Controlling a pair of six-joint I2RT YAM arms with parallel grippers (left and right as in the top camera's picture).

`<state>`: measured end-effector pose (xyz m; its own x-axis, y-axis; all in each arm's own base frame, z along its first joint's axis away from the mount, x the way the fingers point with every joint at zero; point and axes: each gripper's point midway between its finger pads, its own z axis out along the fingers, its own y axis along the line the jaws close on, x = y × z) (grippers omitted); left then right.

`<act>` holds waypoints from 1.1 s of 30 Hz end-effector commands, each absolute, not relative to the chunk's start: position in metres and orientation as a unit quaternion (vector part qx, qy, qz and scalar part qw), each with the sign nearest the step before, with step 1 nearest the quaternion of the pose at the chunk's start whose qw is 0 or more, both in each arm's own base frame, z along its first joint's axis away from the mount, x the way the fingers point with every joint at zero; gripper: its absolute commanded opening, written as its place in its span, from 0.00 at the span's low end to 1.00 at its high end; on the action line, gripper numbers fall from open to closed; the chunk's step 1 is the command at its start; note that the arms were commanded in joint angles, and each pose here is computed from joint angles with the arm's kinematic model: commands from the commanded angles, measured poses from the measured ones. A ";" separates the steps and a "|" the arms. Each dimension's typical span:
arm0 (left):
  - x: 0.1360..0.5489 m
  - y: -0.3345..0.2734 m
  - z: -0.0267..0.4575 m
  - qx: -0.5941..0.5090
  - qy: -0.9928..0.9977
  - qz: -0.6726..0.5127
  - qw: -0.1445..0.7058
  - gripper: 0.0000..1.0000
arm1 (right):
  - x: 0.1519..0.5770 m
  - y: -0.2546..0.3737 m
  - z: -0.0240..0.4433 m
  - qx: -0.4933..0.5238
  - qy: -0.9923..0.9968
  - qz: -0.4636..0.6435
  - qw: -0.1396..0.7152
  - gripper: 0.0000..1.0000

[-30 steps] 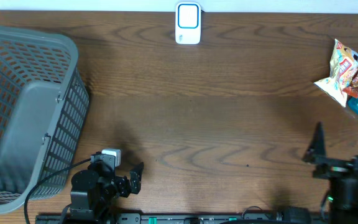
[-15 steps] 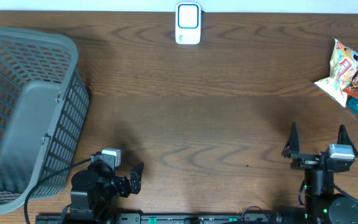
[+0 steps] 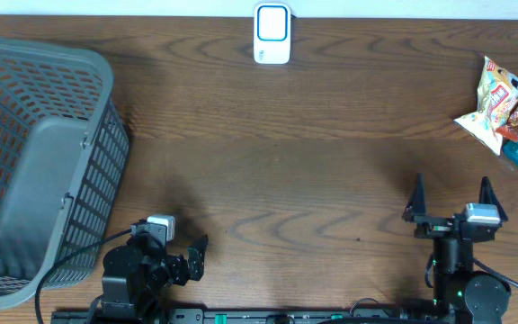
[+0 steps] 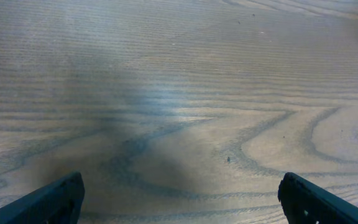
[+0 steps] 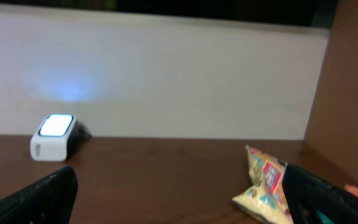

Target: Scan the item barcode

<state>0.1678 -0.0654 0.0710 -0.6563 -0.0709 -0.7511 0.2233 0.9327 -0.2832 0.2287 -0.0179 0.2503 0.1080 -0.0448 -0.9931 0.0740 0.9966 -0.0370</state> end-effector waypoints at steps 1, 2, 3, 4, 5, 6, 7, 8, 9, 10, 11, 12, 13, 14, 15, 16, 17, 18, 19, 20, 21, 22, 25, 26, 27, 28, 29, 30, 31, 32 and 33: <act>0.161 -0.065 0.063 0.040 0.901 -0.178 0.394 1.00 | 0.233 -0.012 0.236 0.001 0.674 -0.031 0.738 0.99; 0.161 -0.065 0.063 0.040 0.901 -0.178 0.394 1.00 | 0.235 -0.011 0.230 -0.001 0.676 -0.029 0.736 0.99; 0.161 -0.065 0.063 0.040 0.901 -0.178 0.394 1.00 | 0.236 -0.011 0.226 -0.002 0.677 -0.028 0.736 0.99; 0.161 -0.065 0.063 0.040 0.901 -0.178 0.394 1.00 | 0.238 -0.010 0.221 -0.003 0.679 -0.027 0.734 0.99; 0.161 -0.065 0.063 0.040 0.901 -0.178 0.394 1.00 | 0.240 -0.009 0.215 -0.004 0.680 -0.025 0.732 0.99; 0.161 -0.065 0.063 0.040 0.901 -0.178 0.394 1.00 | 0.241 -0.009 0.210 -0.005 0.682 -0.024 0.731 0.99; 0.161 -0.065 0.063 0.040 0.901 -0.178 0.394 1.00 | 0.242 -0.008 0.204 -0.007 0.684 -0.022 0.729 0.99; 0.161 -0.065 0.063 0.040 0.901 -0.178 0.394 1.00 | 0.244 -0.007 0.200 -0.008 0.686 -0.021 0.727 0.99; 0.161 -0.065 0.063 0.040 0.901 -0.178 0.394 1.00 | 0.245 -0.006 0.195 -0.009 0.688 -0.019 0.725 0.99; 0.161 -0.065 0.063 0.040 0.901 -0.178 0.394 1.00 | 0.245 -0.006 0.192 -0.010 0.689 -0.019 0.724 0.99; 0.161 -0.065 0.063 0.040 0.901 -0.178 0.394 1.00 | 0.246 -0.005 0.189 -0.010 0.689 -0.018 0.724 0.99; 0.161 -0.065 0.063 0.040 0.901 -0.178 0.394 1.00 | 0.247 -0.005 0.187 -0.011 0.689 -0.017 0.724 0.99; 0.161 -0.065 0.063 0.040 0.901 -0.178 0.394 1.00 | 0.247 -0.005 0.185 -0.011 0.692 -0.017 0.721 0.99; 0.161 -0.065 0.063 0.040 0.901 -0.178 0.394 1.00 | 0.247 -0.005 0.185 -0.011 0.693 -0.017 0.721 0.99; 0.161 -0.065 0.063 0.040 0.901 -0.178 0.394 1.00 | 0.247 -0.005 0.184 -0.011 0.693 -0.017 0.720 0.99; 0.161 -0.065 0.063 0.040 0.901 -0.178 0.394 1.00 | 0.247 -0.005 0.184 -0.011 0.695 -0.017 0.719 0.99; 0.161 -0.065 0.063 0.040 0.901 -0.178 0.394 1.00 | 0.247 -0.005 0.182 -0.011 0.696 -0.017 0.717 0.99; 0.161 -0.065 0.063 0.040 0.901 -0.178 0.394 1.00 | 0.247 -0.005 0.179 -0.011 0.702 -0.017 0.712 0.99; 0.161 -0.065 0.063 0.040 0.901 -0.178 0.394 0.99 | 0.247 -0.005 0.174 -0.011 0.708 -0.016 0.706 0.99; 0.161 -0.065 0.063 0.040 0.901 -0.178 0.394 1.00 | 0.247 -0.005 0.168 -0.011 0.716 -0.016 0.697 0.99; 0.161 -0.065 0.063 0.040 0.901 -0.178 0.394 1.00 | 0.246 -0.005 0.159 -0.010 0.730 -0.015 0.683 0.99; 0.161 -0.065 0.063 0.040 0.901 -0.178 0.394 1.00 | 0.246 -0.006 0.157 -0.007 0.732 -0.018 0.681 0.99; 0.161 -0.065 0.063 0.040 0.901 -0.178 0.394 1.00 | 0.246 -0.006 0.158 -0.008 0.732 -0.018 0.681 0.99; 0.161 -0.065 0.063 0.040 0.901 -0.178 0.394 1.00 | 0.246 -0.006 0.158 -0.008 0.732 -0.018 0.681 0.99; 0.161 -0.065 0.063 0.040 0.901 -0.178 0.394 1.00 | 0.246 -0.006 0.157 -0.008 0.732 -0.018 0.681 0.99; 0.161 -0.065 0.063 0.040 0.901 -0.178 0.394 1.00 | 0.246 -0.006 0.157 -0.007 0.732 -0.018 0.681 0.99; 0.161 -0.065 0.063 0.040 0.901 -0.178 0.394 1.00 | 0.246 -0.006 0.157 -0.007 0.732 -0.018 0.681 0.99; 0.161 -0.065 0.063 0.040 0.901 -0.178 0.394 1.00 | 0.246 -0.006 0.157 -0.007 0.732 -0.018 0.681 0.99; 0.161 -0.065 0.063 0.040 0.901 -0.178 0.394 1.00 | 0.246 -0.006 0.157 -0.007 0.732 -0.018 0.681 0.99; 0.161 -0.065 0.063 0.040 0.901 -0.178 0.394 1.00 | 0.246 -0.006 0.157 -0.007 0.732 -0.018 0.681 0.99; 0.161 -0.065 0.063 0.040 0.901 -0.178 0.394 1.00 | 0.246 -0.006 0.157 -0.007 0.732 -0.018 0.681 0.99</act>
